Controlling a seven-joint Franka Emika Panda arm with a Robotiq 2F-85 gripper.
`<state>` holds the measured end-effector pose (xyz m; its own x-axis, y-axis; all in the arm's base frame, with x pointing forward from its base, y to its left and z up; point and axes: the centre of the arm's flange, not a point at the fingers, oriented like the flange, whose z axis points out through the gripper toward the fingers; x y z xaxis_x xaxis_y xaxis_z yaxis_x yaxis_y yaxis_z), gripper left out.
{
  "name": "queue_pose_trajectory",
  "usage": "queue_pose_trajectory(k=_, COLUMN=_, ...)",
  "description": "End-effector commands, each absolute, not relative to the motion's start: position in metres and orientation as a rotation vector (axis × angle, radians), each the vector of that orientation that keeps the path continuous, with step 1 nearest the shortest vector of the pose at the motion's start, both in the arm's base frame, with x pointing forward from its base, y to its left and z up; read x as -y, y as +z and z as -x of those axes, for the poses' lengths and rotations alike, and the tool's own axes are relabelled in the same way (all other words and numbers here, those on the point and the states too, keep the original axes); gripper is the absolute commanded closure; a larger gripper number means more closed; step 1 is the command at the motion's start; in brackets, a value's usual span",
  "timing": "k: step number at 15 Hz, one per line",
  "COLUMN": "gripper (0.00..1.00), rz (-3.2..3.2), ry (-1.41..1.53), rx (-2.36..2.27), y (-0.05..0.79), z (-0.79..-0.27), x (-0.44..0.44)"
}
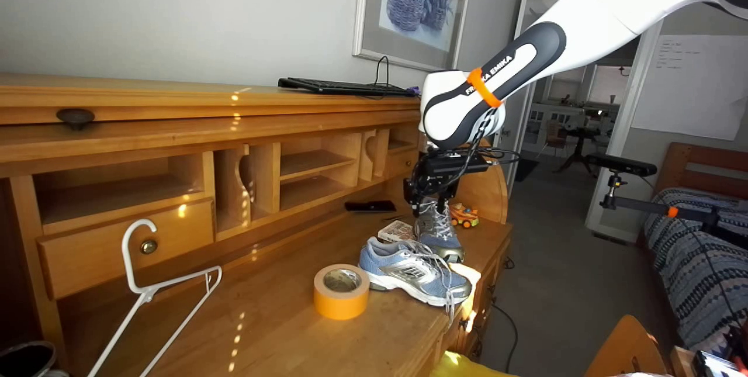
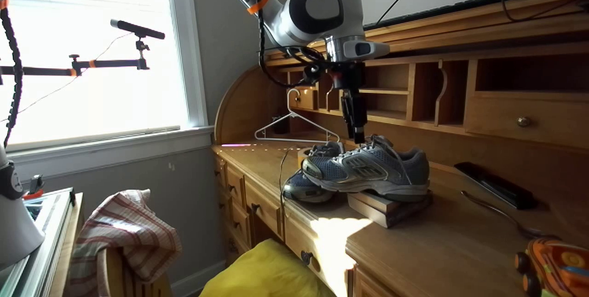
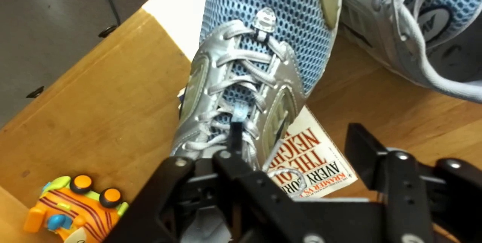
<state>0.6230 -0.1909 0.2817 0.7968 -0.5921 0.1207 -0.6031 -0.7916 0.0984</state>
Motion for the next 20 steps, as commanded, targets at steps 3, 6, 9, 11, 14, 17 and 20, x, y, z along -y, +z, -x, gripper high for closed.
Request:
queue_pose_trajectory(k=3, gripper=0.77, rz=-2.834, ry=0.106, rx=0.983, y=0.281, z=-0.630, x=0.191)
queue_pose_trajectory(k=6, gripper=0.78, rz=-2.833, ry=0.113, rx=0.986, y=0.283, z=-0.630, x=0.192)
queue_pose_trajectory(k=9, gripper=0.93, rz=-2.832, ry=0.114, rx=0.983, y=0.282, z=-0.630, x=0.192)
queue_pose_trajectory(k=11, gripper=1.00, rz=-2.833, ry=0.115, rx=0.982, y=0.283, z=-0.629, x=0.193)
queue_pose_trajectory(k=14, gripper=0.99, rz=-2.834, ry=0.116, rx=0.983, y=0.286, z=-0.628, x=0.194)
queue_pose_trajectory(k=17, gripper=0.99, rz=-2.841, ry=0.120, rx=0.979, y=0.290, z=-0.626, x=0.193)
queue_pose_trajectory(k=20, gripper=0.99, rz=-2.860, ry=0.147, rx=0.966, y=0.303, z=-0.624, x=0.188)
